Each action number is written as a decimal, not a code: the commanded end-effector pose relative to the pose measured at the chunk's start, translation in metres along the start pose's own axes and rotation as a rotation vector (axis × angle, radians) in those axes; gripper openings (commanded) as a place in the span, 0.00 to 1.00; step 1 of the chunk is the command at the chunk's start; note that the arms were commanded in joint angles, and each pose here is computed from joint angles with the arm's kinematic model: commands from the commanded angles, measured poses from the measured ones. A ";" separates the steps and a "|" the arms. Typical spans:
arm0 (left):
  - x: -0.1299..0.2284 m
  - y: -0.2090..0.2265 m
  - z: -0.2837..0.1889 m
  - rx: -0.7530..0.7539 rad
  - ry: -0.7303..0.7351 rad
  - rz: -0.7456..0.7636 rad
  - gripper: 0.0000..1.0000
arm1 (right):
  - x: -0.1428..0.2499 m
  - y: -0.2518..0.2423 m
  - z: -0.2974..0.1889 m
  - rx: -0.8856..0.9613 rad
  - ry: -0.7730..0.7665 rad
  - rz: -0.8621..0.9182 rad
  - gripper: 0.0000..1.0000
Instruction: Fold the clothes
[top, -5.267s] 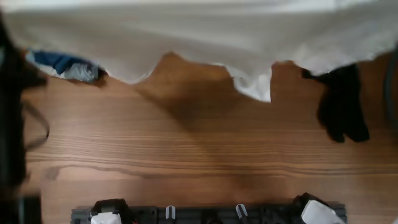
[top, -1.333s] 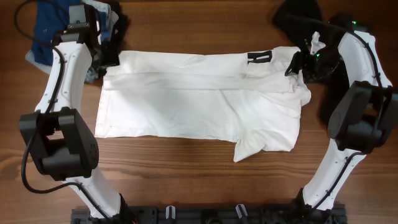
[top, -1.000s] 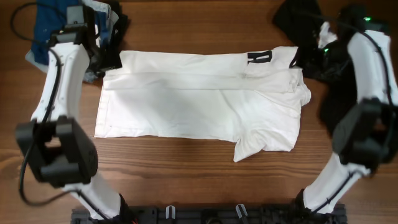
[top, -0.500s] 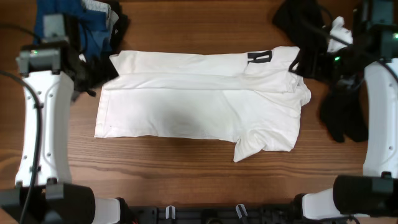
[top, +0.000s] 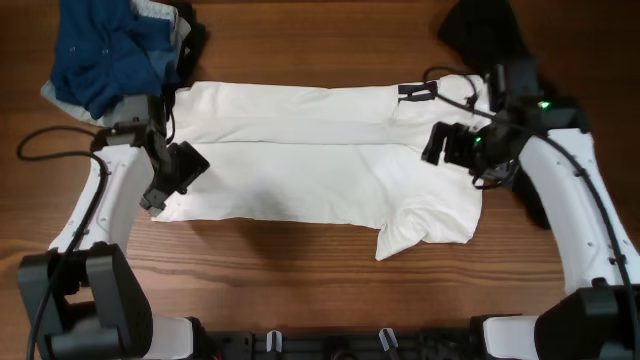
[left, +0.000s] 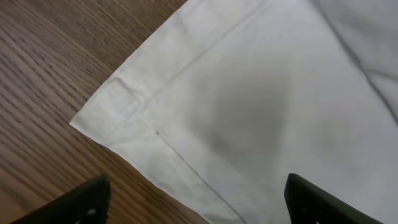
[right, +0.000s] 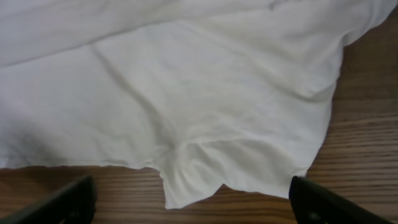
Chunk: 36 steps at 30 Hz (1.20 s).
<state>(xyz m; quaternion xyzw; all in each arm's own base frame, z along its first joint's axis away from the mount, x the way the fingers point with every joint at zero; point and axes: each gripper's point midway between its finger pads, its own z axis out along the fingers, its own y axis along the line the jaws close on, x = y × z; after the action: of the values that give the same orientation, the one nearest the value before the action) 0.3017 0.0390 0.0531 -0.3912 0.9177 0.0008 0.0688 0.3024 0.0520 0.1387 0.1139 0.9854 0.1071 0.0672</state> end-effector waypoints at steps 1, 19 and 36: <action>0.013 0.011 0.017 -0.021 0.028 -0.106 0.85 | 0.008 0.007 0.010 -0.017 0.015 0.028 1.00; 0.022 0.029 0.056 -0.104 0.033 -0.140 0.73 | 0.004 0.010 0.014 -0.022 -0.004 0.017 0.99; 0.027 0.033 0.071 -0.139 0.068 -0.129 0.22 | 0.013 0.007 0.014 -0.008 0.034 0.027 0.93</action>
<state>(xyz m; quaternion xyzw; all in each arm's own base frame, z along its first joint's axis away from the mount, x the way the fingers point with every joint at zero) 0.2859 0.0415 -0.0051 -0.4510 0.8913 0.0190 0.0425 0.2985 0.0614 0.1263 0.1207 0.9847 0.1106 0.0589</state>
